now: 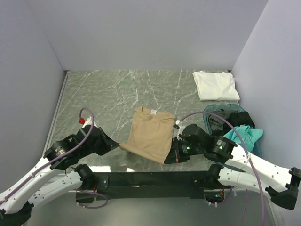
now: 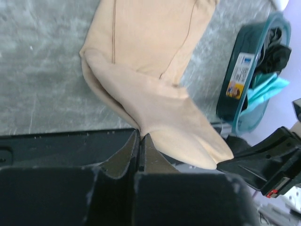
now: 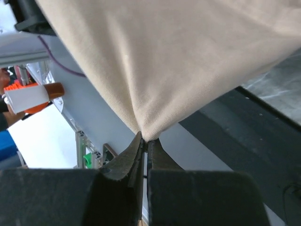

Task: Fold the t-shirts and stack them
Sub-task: Fold the tshirt

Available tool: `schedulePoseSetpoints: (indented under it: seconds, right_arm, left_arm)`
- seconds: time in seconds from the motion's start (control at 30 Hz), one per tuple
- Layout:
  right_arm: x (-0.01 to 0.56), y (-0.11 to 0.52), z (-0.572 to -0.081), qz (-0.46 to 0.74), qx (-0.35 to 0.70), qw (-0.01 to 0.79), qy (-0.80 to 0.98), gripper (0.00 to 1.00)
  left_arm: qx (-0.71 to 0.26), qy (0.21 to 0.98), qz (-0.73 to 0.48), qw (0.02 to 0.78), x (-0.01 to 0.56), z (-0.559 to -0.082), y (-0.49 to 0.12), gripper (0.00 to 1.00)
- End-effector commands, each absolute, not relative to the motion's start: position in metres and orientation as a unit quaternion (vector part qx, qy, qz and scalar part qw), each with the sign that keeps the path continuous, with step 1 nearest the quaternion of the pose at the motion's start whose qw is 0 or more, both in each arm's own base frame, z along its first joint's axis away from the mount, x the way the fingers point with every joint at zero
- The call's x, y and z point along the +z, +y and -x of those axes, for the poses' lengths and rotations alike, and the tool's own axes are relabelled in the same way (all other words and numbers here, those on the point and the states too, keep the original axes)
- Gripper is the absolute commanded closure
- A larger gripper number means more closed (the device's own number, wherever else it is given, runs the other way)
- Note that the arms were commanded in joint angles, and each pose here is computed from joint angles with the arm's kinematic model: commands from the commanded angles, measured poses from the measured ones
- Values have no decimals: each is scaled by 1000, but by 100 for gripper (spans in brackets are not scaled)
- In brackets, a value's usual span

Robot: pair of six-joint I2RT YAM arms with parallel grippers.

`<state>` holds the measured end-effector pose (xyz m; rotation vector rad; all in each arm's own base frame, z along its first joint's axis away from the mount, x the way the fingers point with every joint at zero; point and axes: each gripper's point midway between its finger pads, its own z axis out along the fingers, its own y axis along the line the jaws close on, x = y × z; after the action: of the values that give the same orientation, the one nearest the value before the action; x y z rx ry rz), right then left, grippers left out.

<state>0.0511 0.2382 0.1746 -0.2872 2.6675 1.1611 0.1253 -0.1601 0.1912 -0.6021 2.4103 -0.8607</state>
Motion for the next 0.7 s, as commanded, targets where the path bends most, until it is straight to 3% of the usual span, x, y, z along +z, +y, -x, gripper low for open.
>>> schedulePoseSetpoints:
  seconds: [0.0,0.67]
  right_arm:
    - [170,228,-57,113,390,92,909,100]
    - [167,212,-147,63,374,142,915,100]
  left_arm:
    - [-302,863,237,329,219,-151,-148,99]
    - [-214,825,249,460,249,-246,-165,99]
